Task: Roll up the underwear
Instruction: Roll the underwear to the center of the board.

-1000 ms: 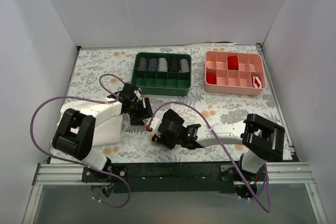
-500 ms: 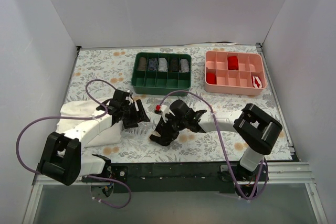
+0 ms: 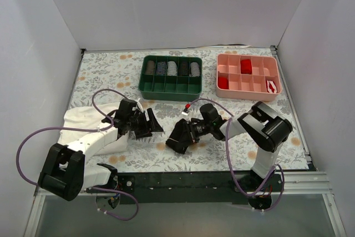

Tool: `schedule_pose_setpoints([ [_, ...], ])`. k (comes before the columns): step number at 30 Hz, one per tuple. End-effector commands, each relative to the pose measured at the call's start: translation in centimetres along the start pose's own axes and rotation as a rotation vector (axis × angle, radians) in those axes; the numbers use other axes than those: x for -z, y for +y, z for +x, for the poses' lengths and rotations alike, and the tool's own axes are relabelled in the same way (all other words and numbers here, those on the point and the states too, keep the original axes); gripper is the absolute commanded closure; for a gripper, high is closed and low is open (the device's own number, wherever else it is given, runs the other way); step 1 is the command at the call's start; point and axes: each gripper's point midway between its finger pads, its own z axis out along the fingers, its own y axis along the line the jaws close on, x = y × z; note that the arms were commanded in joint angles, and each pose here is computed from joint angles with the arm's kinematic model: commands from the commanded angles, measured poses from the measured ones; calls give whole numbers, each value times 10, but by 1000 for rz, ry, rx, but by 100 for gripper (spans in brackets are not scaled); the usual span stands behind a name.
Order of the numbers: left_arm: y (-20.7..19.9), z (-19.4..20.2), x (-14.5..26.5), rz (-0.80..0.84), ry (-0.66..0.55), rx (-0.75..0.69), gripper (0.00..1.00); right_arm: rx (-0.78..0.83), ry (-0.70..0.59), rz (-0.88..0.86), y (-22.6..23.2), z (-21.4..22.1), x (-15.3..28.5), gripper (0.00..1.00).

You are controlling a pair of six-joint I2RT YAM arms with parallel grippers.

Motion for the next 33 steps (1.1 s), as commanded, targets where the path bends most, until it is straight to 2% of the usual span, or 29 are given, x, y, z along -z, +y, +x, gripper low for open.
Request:
schedule_pose_setpoints([
  [1, -17, 1, 1, 73, -12, -46, 33, -185, -38, -81, 2, 0, 10, 84],
  [7, -29, 12, -8, 91, 5, -102, 33, -317, -132, -131, -1, 2, 22, 82],
  [12, -40, 29, -18, 107, 49, -170, 34, -324, -175, -135, 0, -4, 23, 81],
  [20, -42, 42, -25, 169, 59, -184, 34, -396, -150, -46, -17, -5, 22, 81],
  [27, -49, 48, -27, 242, 67, -199, 38, -436, -158, -20, -25, -2, 24, 80],
  [33, -34, 57, -40, 194, 103, -178, 44, -411, -166, -31, -21, -9, 25, 78],
])
